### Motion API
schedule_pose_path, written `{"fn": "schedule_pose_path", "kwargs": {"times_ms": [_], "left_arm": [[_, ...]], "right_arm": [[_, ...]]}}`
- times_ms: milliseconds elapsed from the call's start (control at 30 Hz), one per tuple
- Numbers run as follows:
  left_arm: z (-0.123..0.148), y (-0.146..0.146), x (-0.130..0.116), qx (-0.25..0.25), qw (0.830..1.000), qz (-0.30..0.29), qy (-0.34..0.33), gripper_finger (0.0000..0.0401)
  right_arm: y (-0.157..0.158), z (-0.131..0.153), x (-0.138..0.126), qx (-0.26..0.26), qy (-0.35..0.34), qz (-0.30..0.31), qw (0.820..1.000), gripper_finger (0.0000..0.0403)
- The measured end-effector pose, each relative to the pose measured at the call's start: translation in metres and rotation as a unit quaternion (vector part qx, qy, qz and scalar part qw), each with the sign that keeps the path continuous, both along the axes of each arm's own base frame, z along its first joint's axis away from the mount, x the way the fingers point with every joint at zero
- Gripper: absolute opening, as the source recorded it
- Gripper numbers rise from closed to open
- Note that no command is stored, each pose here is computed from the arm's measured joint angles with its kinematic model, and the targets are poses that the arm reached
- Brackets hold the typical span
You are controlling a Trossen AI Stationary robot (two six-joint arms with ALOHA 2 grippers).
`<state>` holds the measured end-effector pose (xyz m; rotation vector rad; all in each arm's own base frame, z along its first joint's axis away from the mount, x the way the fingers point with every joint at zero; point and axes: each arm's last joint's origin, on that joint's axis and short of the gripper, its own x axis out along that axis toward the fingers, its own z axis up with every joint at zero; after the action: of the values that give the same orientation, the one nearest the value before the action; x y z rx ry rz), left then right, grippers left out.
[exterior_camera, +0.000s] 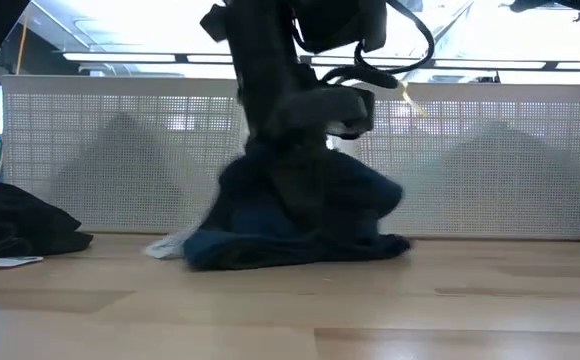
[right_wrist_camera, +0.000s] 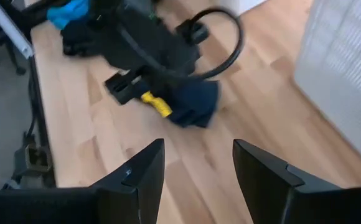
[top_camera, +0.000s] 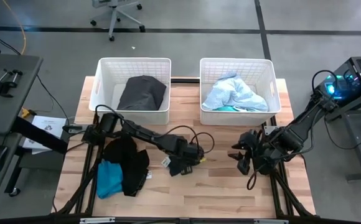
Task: Sort clothes
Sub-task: Put the dark blue short into the left white laundry bin
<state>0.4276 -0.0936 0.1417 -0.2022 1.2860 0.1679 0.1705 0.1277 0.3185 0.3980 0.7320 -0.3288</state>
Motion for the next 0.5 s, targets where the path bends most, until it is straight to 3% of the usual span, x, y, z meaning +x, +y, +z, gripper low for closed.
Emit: {"fn": "schedule_pose_path", "kwargs": {"times_ms": [100,267,367,500], "left_arm": [[0.036,-0.001,-0.004,0.006,0.999,0.006,-0.032,0.003],[0.148,0.006,-0.029,0.049,0.982,0.056,-0.172,0.0035],[0.194,0.013,-0.049,0.078,0.961,0.117,-0.237,0.0034],[0.267,0.038,-0.091,0.113,0.918,0.184,-0.333,0.0033]], "right_arm": [[-0.002,0.001,0.001,-0.023,-0.01,-0.006,1.0,0.0176],[-0.009,0.001,0.006,-0.036,-0.018,-0.028,0.999,0.0176],[-0.015,0.002,0.011,-0.038,-0.026,-0.046,0.998,0.0176],[-0.025,0.005,0.021,-0.033,-0.042,-0.068,0.996,0.0176]]}}
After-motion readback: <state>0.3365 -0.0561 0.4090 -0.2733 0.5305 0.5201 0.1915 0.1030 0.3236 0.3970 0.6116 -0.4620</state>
